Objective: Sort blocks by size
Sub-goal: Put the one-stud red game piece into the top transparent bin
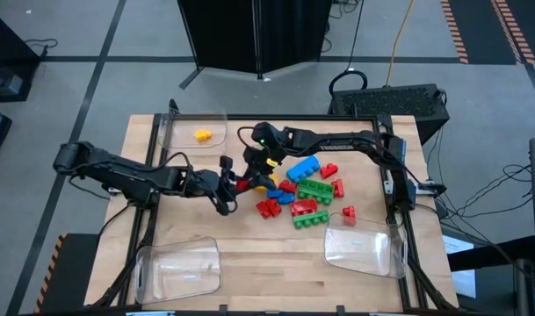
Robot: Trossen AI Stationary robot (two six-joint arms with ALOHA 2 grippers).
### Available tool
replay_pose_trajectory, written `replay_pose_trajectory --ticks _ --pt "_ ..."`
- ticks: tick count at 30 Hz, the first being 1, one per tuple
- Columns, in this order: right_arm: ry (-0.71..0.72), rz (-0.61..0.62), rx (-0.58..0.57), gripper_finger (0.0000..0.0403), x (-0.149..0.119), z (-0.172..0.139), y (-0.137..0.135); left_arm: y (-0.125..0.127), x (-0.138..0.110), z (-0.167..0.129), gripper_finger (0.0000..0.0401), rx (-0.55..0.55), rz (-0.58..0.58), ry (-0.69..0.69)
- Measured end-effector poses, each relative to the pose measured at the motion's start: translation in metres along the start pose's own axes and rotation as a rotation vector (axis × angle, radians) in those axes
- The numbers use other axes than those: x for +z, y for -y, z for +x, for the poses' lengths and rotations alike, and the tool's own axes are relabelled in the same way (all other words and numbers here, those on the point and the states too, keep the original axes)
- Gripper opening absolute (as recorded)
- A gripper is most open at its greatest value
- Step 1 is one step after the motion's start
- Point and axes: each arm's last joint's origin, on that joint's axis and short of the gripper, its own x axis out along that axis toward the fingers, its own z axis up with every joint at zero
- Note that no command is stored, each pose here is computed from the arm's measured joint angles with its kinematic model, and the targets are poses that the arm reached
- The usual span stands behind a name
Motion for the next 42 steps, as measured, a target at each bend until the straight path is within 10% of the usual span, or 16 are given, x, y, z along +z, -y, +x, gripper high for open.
replay_pose_trajectory --ticks 14,42 --pt "-0.131 -0.071 -0.401 0.0198 0.003 -0.029 -0.015 -0.027 -0.008 -0.025 0.0125 0.259 -0.150 -0.113" --pt "-0.035 -0.108 -0.534 0.0199 -0.046 0.036 -0.045 -0.102 -0.088 -0.035 0.0135 0.613 -0.779 -0.403"
